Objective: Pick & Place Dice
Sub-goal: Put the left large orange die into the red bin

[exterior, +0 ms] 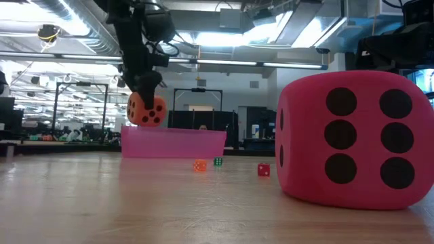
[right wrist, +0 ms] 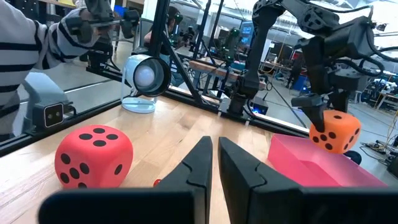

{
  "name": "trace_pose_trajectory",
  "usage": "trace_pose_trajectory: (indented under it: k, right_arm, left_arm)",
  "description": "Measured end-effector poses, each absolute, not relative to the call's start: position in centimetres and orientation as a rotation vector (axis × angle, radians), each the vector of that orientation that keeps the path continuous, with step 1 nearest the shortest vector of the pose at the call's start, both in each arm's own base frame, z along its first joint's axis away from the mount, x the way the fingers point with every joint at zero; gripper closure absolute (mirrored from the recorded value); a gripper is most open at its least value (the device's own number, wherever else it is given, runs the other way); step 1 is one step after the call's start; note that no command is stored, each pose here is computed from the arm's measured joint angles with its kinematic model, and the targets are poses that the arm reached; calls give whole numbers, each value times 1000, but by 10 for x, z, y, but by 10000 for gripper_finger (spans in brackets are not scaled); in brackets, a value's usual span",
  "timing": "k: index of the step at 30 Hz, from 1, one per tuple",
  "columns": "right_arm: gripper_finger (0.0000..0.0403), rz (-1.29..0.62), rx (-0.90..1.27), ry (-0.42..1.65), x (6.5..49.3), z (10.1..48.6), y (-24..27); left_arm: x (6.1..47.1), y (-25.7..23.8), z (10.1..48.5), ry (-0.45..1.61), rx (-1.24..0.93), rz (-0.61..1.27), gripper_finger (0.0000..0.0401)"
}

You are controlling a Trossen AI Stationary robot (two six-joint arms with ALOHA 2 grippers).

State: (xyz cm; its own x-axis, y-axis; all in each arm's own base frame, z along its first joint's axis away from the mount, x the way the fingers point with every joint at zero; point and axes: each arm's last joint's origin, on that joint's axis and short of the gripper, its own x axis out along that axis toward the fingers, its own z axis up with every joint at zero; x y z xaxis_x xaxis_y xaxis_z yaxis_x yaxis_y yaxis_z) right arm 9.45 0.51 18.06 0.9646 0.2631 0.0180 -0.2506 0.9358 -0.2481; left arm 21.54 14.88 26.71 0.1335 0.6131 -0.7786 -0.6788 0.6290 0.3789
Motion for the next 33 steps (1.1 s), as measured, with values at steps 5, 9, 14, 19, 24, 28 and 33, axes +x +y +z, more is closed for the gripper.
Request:
trace_pose_trajectory:
  k: [5, 9, 14, 19, 24, 28, 33]
  right_arm:
    - [374, 263, -247, -51, 94, 181, 5]
    - [374, 263, -247, -51, 94, 181, 5]
    - [374, 263, -247, -51, 94, 181, 5]
    - [374, 263, -247, -51, 94, 181, 5]
    - [374, 263, -247, -51, 94, 181, 5]
    - [374, 263, -247, -51, 94, 181, 5]
    - [374, 263, -247, -51, 94, 181, 5]
  left_arm:
    - [214, 153, 268, 1076, -72, 929, 36]
    - [211, 151, 266, 1138, -49, 893, 36]
    - [212, 149, 264, 1158, -66, 802, 35]
    - [213, 147, 264, 1145, -107, 711, 35]
    - [213, 147, 264, 1161, -69, 696, 22]
    - [211, 150, 264, 1161, -79, 701, 6]
    - [210, 156, 259, 1176, -100, 714, 3]
